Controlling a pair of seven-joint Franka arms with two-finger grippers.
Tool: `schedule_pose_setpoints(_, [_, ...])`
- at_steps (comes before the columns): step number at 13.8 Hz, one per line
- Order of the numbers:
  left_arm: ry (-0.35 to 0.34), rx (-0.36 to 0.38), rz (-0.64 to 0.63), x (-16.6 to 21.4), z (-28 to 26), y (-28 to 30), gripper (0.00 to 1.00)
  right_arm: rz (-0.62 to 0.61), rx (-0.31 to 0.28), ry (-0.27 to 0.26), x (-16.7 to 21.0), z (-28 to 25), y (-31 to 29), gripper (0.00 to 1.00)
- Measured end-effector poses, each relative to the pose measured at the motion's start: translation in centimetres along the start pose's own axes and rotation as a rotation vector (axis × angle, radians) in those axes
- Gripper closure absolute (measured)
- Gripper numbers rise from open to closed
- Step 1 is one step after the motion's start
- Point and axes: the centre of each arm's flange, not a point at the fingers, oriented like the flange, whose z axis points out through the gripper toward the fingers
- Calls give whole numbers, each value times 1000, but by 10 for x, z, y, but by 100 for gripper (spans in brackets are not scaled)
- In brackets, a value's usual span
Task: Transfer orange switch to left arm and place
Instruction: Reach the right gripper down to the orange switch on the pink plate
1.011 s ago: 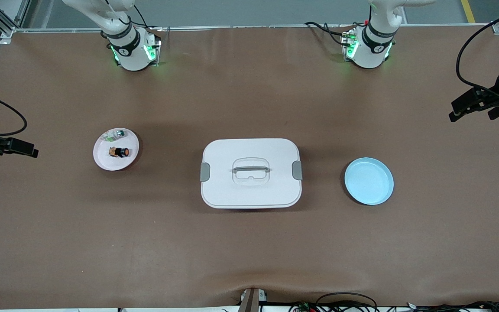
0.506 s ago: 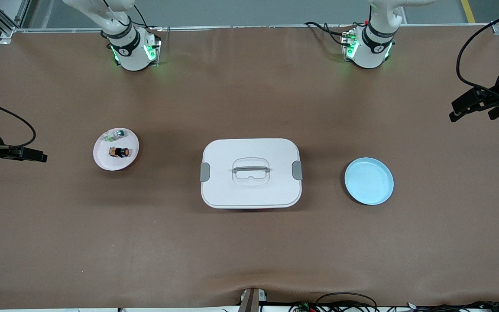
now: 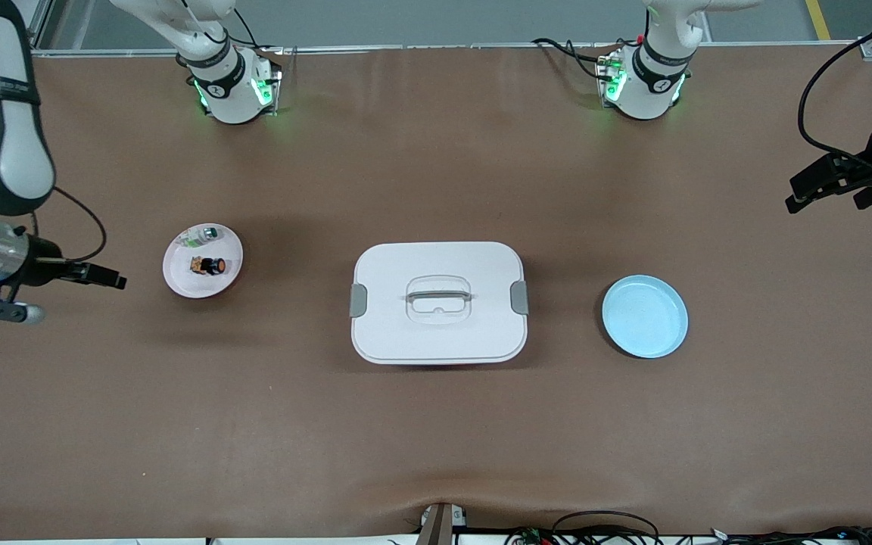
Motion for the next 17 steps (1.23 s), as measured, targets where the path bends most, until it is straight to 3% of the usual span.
schedule_pose_setpoints(7, [0,0,-1,0,0,0,0,18,15,24,-49,102,-11,0])
schedule_pose_setpoints(12, [0,0,-2,0,0,-1,0,3,13,58,-74,146,-34,0])
schedule_pose_setpoints(17, [0,0,-2,0,0,-1,0,-5,-1,56,-84,172,-36,0])
